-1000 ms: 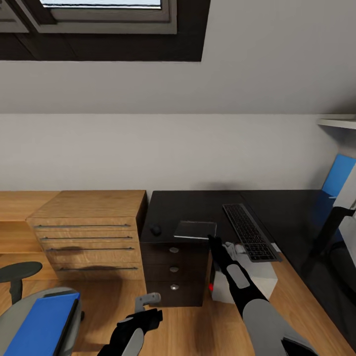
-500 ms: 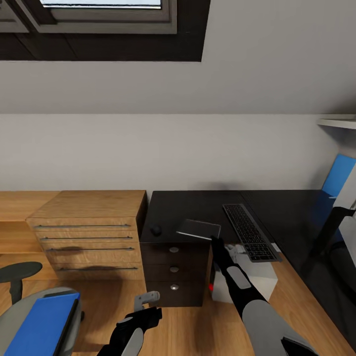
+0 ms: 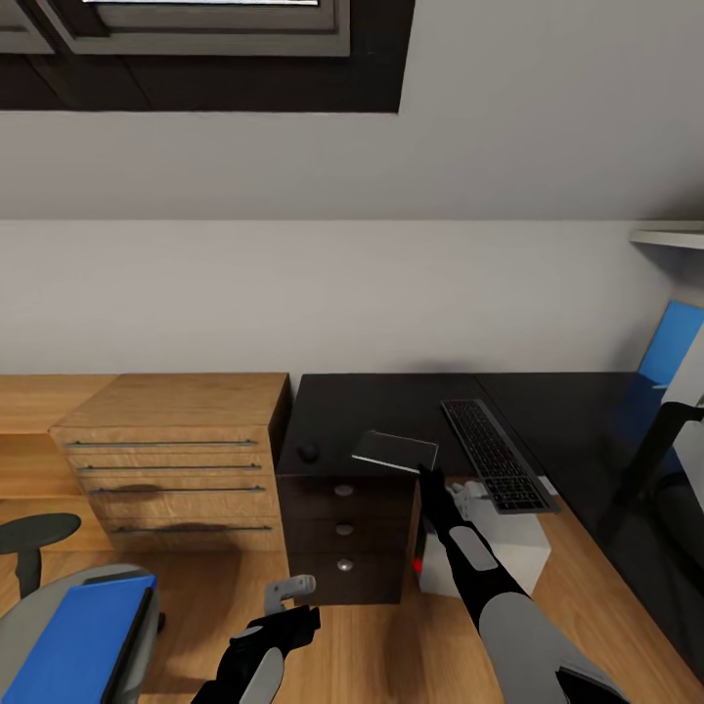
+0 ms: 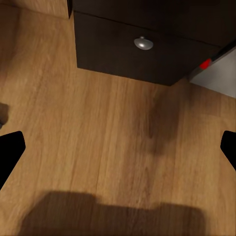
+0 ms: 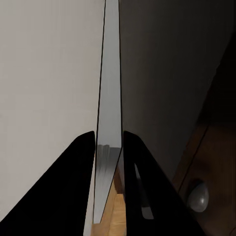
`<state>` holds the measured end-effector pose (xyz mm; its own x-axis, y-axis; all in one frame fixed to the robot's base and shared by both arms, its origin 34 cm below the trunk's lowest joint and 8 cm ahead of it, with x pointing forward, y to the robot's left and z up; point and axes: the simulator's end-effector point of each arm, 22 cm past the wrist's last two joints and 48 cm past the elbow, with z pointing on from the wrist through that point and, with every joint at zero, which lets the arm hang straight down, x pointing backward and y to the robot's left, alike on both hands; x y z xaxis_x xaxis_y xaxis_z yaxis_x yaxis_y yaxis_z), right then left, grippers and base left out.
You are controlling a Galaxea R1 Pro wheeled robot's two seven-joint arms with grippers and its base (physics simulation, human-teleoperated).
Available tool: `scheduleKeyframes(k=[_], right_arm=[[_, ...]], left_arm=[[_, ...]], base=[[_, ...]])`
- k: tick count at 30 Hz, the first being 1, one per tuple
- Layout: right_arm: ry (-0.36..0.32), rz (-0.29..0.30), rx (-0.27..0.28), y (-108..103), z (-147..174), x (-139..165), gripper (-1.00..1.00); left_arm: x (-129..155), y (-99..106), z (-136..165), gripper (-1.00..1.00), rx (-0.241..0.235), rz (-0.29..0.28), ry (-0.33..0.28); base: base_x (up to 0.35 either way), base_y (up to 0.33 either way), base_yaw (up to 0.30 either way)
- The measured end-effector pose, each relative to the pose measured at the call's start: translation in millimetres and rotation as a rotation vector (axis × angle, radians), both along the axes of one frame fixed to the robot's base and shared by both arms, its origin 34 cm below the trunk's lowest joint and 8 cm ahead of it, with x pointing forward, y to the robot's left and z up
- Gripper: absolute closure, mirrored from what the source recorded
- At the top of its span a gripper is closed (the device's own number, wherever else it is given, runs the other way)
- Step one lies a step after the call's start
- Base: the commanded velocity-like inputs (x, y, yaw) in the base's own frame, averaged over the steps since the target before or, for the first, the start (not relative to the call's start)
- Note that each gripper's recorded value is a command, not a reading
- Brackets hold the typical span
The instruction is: In the bedroom, organize the workspace by keeping the computer under the desk, ensuring the monitor is on the desk, placing the keyboard on the desk next to the monitor, placing the mouse on the desk next to the keyboard, moving the folder from the swivel chair onto the desk next to the mouse, stacking the notebook on top of the folder with the pen on top of the notebook, and positioning the swivel chair next to the desk.
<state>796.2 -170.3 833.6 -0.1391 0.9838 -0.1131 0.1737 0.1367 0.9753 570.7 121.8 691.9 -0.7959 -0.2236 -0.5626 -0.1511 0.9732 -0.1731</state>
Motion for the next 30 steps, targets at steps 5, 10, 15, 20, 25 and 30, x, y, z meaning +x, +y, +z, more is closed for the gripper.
scheduleKeyframes(k=[5,10,15,20,25,30], right_arm=[[-0.001,0.000,0.000,0,-8,0,1.00],[0.000,0.001,0.001,0,-16,0,1.00],[-0.001,0.001,0.004,0,-24,-1,1.00],[-0.003,-0.001,0.004,-1,-32,-1,1.00],[-0.008,-0.002,0.002,-1,-40,-1,1.00],[-0.008,-0.002,-0.001,-1,-49,-2,1.00]], left_arm=[[0,0,-8,-1.00,0.000,0.000,0.000],[0,0,-16,-1.00,0.000,-0.001,0.000],[-1,0,-25,-1.00,0.002,-0.001,0.000],[-1,0,-33,-1.00,0.002,-0.002,0.000],[-2,0,-42,-1.00,0.002,-0.002,0.000],[-2,0,-51,-1.00,0.002,-0.002,0.000]], base=[[0.000,0.000,0.000],[0.000,0.000,0.000],[0.000,0.000,0.000],[0.000,0.000,0.000],[0.000,0.000,0.000],[0.000,0.000,0.000]])
